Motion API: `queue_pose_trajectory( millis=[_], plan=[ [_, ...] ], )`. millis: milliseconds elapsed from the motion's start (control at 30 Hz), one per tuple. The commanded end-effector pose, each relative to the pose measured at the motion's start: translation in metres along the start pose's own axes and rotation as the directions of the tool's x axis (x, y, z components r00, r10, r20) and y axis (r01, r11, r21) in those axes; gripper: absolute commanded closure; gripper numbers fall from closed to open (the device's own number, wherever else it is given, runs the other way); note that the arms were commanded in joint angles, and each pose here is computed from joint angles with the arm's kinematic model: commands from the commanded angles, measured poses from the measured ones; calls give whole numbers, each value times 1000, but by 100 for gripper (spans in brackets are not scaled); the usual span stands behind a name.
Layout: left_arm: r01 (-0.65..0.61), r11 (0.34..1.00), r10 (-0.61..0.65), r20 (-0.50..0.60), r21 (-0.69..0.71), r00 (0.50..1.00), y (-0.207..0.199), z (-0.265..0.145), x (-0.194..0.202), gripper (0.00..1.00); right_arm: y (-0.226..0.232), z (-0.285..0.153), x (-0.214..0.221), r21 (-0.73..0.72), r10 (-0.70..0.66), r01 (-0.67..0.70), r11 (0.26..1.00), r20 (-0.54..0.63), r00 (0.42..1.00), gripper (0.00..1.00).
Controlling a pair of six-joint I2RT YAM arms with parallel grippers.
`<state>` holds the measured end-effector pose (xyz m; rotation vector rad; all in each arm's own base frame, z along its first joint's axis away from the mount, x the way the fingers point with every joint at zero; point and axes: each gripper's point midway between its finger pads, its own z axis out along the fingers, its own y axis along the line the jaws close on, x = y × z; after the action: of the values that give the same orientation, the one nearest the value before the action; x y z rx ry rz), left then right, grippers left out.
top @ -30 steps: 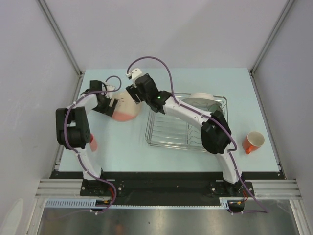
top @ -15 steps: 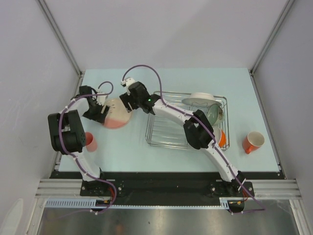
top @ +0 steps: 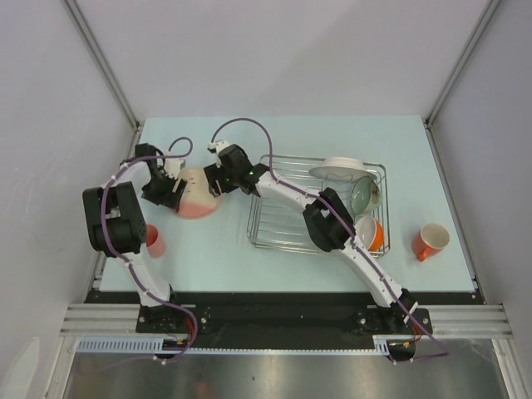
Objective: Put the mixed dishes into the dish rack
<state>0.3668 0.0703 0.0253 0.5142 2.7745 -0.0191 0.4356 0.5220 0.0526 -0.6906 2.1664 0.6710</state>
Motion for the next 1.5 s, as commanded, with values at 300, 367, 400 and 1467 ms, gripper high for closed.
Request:
queue_pose_trajectory(
  millis=[300,367,400,1467],
  plan=[
    [34,981,-32,-13,192,999,-16,19,-19,33,29,9,28,-74,132,-139,988,-92,987,33],
    [44,974,-41,-16,223,999,-20,22,-20,34,30,10,33,-78,162,-170,982,-105,981,35],
    [47,973,-45,-13,227,999,-21,22,-21,34,32,11,33,-83,188,-197,977,-107,976,37],
    [28,850,-42,16,526,999,-105,37,-53,39,127,-23,-32,-505,339,-317,803,-51,939,68]
  ],
)
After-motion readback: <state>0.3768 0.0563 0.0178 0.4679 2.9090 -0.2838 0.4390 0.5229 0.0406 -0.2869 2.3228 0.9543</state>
